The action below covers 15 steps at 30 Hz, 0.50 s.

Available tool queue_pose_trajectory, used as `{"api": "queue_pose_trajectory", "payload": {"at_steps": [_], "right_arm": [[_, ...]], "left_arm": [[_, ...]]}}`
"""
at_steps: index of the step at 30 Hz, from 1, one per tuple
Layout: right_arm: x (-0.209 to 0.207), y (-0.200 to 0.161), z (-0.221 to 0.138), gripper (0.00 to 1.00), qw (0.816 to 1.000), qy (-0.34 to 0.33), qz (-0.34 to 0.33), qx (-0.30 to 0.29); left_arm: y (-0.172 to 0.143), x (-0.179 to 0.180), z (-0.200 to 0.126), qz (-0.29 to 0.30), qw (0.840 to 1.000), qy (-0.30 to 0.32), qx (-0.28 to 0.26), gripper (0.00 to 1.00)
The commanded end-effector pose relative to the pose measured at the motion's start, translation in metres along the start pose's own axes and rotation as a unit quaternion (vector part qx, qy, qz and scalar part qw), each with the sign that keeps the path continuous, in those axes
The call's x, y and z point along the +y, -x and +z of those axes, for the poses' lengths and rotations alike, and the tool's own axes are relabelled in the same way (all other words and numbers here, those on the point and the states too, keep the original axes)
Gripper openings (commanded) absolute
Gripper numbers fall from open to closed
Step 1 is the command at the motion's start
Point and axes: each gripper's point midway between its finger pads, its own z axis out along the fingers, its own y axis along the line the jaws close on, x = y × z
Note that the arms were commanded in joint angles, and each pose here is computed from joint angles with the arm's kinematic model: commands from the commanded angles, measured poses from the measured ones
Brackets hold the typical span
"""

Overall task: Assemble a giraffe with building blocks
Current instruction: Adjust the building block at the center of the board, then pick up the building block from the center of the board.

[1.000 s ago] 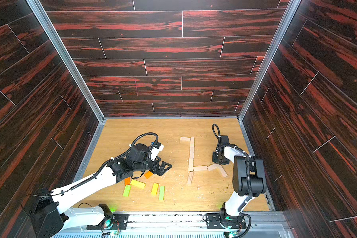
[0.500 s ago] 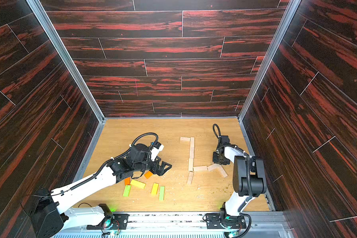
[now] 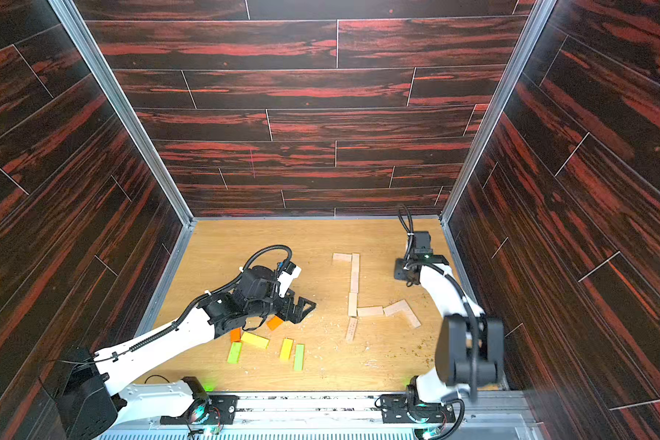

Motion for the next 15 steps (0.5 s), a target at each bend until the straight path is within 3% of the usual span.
{"api": "queue_pose_trajectory", "payload": {"at_steps": [1,9,15], "right_arm": [[0.041,0.007,-0.042,0.49,0.998,0.042,-0.040,-0.031],[0.117,-0.031,-0.084,0.48,0.977,0.060,-0.180,-0.100],[0.125,-0.029,-0.097,0.41,0.967,0.085,-0.170,-0.168]], "left_arm": [[0.015,0.040,-0.016,-0.034,0.994,0.100,-0.030,0.99],[-0.009,0.133,-0.045,-0.194,0.946,0.253,-0.053,0.99],[-0.034,0.168,-0.079,-0.266,0.905,0.323,-0.076,1.00]]}}
